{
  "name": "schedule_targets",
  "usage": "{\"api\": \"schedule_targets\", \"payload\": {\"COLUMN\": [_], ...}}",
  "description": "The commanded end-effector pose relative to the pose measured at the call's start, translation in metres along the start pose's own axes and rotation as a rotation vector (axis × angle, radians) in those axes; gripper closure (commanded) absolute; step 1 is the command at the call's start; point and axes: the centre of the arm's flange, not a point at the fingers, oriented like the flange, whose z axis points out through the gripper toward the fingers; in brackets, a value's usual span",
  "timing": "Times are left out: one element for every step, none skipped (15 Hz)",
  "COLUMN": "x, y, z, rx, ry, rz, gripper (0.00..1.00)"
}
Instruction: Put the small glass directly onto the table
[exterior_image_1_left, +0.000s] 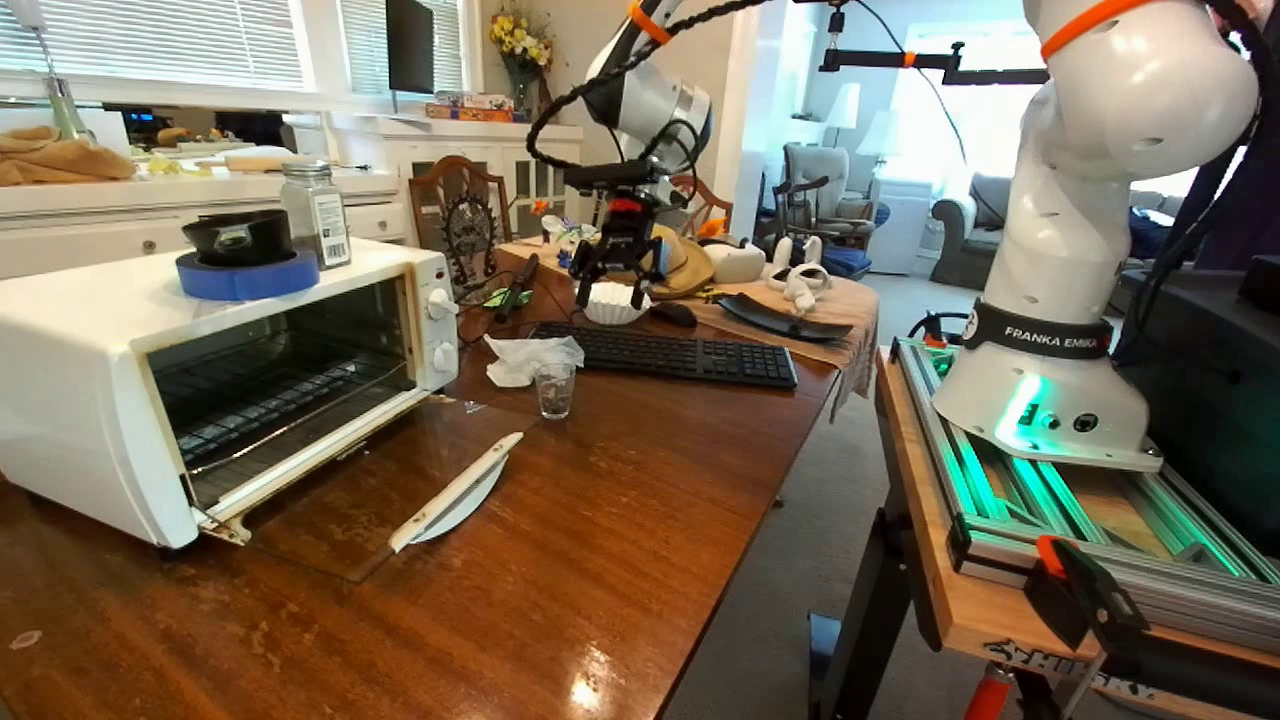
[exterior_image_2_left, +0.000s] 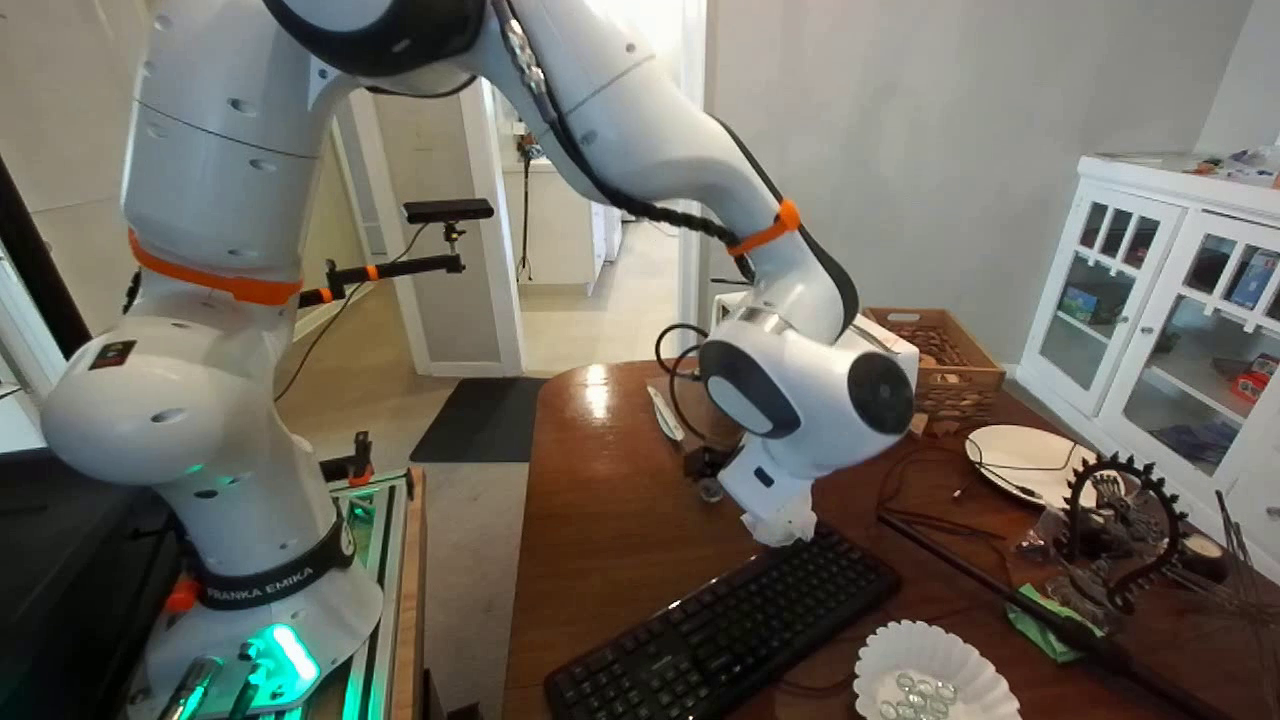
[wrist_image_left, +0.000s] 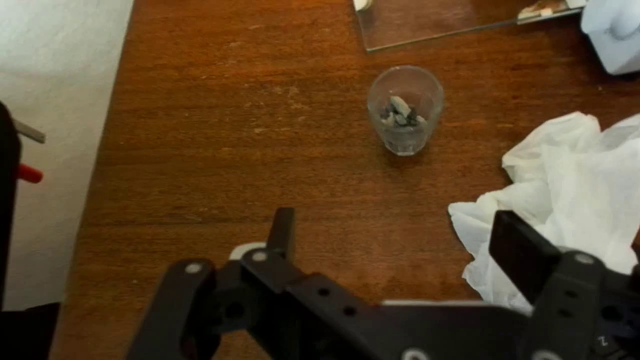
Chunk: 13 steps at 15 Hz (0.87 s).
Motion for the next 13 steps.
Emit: {"api": "schedule_targets", "payload": {"x": [-0.07,-0.084,-0.095,-0.105,-0.112,-0.117,-0.121,-0.121,-0.12,-0.118,-0.114,-0.121,-0.119], "y": [0.026,0.034,0.043,0.051,0.057,0.064,0.069,0.073,0.076,0.078,0.079,0.084,0.086], "z": [-0.028,-0.031,-0.031,-0.03,-0.031,-0.026,-0.023,-0.017,-0.013,-0.01,-0.006,-0.009,-0.006], "rx": [-0.18,-0.238,-0.297,-0.357,-0.417,-0.474,-0.532,-0.589,-0.642,-0.694,-0.745,-0.661,-0.693], "ry": [0.101,0.121,0.133,0.139,0.151,0.152,0.162,0.172,0.185,0.2,0.225,0.194,0.206], "rz": [-0.034,-0.053,-0.08,-0.105,-0.127,-0.16,-0.182,-0.203,-0.22,-0.238,-0.247,-0.213,-0.221], "gripper": [0.0,0.0,0.0,0.0,0.0,0.0,0.0,0.0,0.0,0.0,0.0,0.0,0.0]}}
